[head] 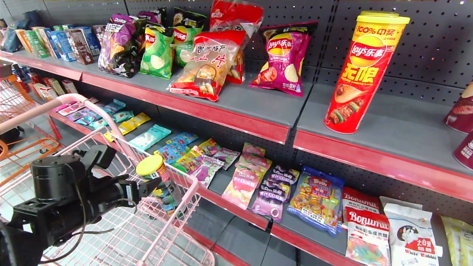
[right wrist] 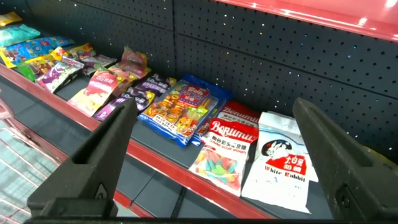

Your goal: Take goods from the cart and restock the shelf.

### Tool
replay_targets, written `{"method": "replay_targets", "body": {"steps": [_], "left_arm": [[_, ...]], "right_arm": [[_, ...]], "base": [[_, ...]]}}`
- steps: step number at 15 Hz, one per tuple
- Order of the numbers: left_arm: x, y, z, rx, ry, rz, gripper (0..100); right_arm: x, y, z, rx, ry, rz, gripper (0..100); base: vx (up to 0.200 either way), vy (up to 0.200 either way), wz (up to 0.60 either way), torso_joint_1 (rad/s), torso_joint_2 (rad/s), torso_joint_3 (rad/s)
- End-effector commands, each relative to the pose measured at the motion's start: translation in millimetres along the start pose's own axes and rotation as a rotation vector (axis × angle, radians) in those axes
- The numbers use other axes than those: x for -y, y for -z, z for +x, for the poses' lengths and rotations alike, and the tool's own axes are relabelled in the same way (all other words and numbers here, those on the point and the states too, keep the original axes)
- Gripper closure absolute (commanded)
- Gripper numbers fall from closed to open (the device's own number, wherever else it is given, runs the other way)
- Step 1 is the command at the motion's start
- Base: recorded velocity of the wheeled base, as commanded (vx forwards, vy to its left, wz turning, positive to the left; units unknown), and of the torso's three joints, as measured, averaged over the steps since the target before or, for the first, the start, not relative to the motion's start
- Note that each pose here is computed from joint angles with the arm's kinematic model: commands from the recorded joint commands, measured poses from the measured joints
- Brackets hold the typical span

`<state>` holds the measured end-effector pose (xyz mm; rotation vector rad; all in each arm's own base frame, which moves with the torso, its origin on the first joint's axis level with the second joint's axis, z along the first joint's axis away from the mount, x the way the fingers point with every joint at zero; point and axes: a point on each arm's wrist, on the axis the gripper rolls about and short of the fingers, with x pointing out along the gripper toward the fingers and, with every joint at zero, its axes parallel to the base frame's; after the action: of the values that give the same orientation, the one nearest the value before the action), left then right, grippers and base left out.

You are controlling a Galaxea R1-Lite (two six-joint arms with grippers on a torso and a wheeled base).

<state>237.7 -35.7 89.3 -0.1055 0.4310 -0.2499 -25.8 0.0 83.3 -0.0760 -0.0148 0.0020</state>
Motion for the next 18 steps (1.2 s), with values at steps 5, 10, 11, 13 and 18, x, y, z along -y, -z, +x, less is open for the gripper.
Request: {"method": "replay_targets", "body": {"steps": [5, 10, 11, 13, 18], "left_arm": [[-1.6, 26.4, 35, -0.023, 0.031, 0.009, 0], [-3.0, 28.6, 41, -0.031, 0.033, 0.007, 0], [-2.9, 27.6, 42, -0.026, 0.034, 0.008, 0], [-3.2, 23.8, 45, -0.010, 0.040, 0.011, 0], [-5.7, 21.1, 51, 0.002, 0.036, 0.065, 0]], "right_arm": [[0, 0, 0, -0.001, -0.001, -0.007, 0], [0, 0, 0, -0.001, 0.001, -0.007, 0], [0, 0, 0, -0.001, -0.001, -0.007, 0], [0, 0, 0, -0.001, 0.001, -0.007, 0], [0, 0, 0, -0.001, -0.001, -0.007, 0]], "base": [[0.000, 0.000, 0.00, 0.000, 0.00, 0.000], [0.000, 0.000, 0.00, 0.000, 0.00, 0.000], [0.000, 0.000, 0.00, 0.000, 0.00, 0.000], [0.000, 0.000, 0.00, 0.000, 0.00, 0.000], [0.000, 0.000, 0.00, 0.000, 0.00, 0.000]]}}
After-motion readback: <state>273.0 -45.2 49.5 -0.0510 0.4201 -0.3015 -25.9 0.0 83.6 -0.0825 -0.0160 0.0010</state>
